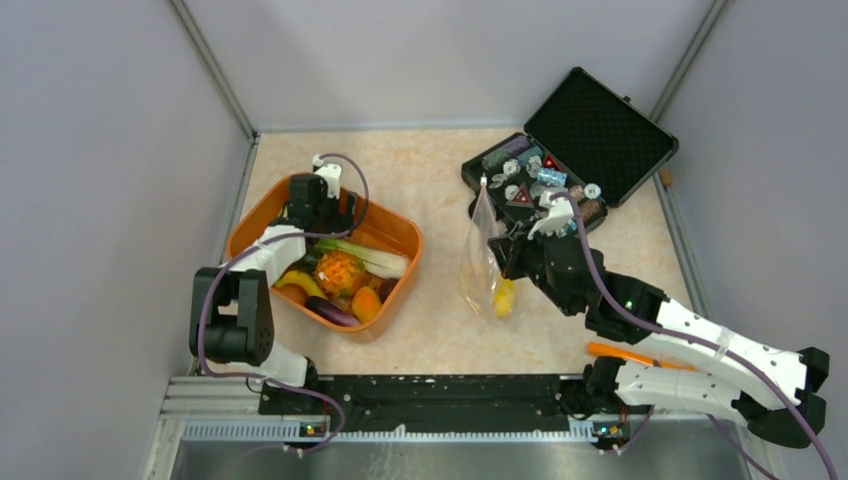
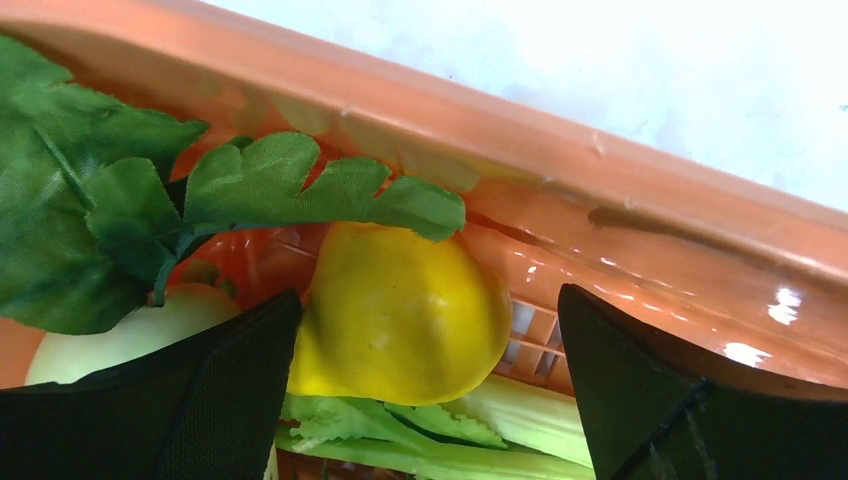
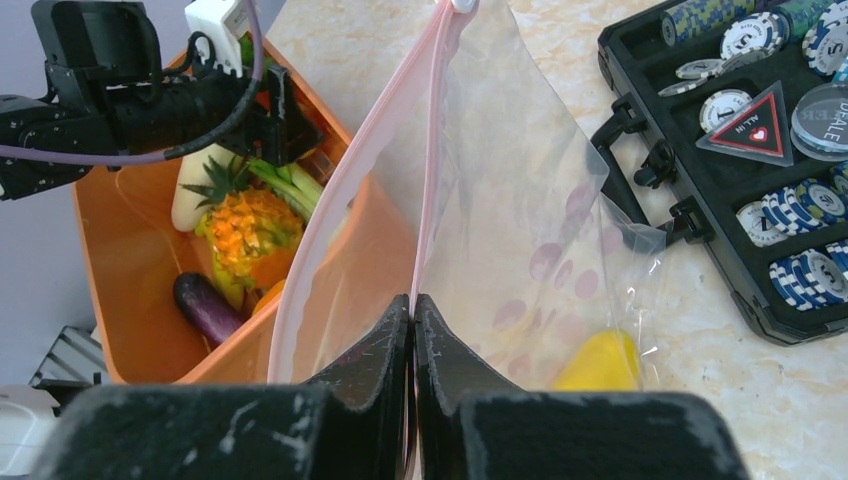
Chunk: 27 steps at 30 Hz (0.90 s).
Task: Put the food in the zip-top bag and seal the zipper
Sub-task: Pick up the fake fruit from the bin.
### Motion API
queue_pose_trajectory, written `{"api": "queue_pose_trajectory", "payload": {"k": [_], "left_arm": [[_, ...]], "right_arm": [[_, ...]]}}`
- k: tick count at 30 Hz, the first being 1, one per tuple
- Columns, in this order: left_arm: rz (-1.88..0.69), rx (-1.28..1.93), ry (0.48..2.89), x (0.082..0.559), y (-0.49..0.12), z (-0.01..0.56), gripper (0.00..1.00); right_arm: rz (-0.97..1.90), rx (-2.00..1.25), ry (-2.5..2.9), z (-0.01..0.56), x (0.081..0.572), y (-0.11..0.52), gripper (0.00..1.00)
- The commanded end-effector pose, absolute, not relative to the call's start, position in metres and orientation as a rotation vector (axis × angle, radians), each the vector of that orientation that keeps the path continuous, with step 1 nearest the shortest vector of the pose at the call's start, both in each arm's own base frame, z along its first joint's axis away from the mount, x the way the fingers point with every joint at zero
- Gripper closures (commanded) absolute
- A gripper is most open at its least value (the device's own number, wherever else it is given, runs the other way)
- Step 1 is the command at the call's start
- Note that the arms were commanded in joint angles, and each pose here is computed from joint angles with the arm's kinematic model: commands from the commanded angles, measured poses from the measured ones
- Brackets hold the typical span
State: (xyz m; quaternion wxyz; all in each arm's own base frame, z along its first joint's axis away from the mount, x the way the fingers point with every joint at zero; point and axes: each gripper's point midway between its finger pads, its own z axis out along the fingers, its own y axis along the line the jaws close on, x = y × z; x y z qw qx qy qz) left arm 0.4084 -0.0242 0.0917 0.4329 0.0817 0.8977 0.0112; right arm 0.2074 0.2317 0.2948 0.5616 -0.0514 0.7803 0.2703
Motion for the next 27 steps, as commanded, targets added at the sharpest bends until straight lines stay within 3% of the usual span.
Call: {"api": "queue_pose_trajectory", "payload": {"k": [1, 11, 16, 22, 27], "left_arm": [[0.129, 0.291, 2.250, 0.417, -0.012, 0.097, 0.04], [0.339, 0.424, 2.250, 0.410, 0.002, 0.087, 0.08], [0.351, 0.411, 2.226, 0.414, 0.000, 0.086, 0.36], [0.419, 0.410, 2.186, 0.411, -0.002, 0.103, 0.63], [0.305, 0.421, 2.103, 0.405, -0.027, 0.143, 0.83]], "right_arm": [[0.653, -0.109, 1.817, 0.301, 0.209, 0.233, 0.96], [0.655, -0.116, 1.823, 0.300, 0.209, 0.234, 0.96], [0.657, -0.114, 1.821, 0.301, 0.208, 0.233, 0.96], [0.660, -0.106, 1.817, 0.302, 0.208, 0.231, 0.95], [0.656, -0.110, 1.818, 0.301, 0.208, 0.231, 0.95]]}}
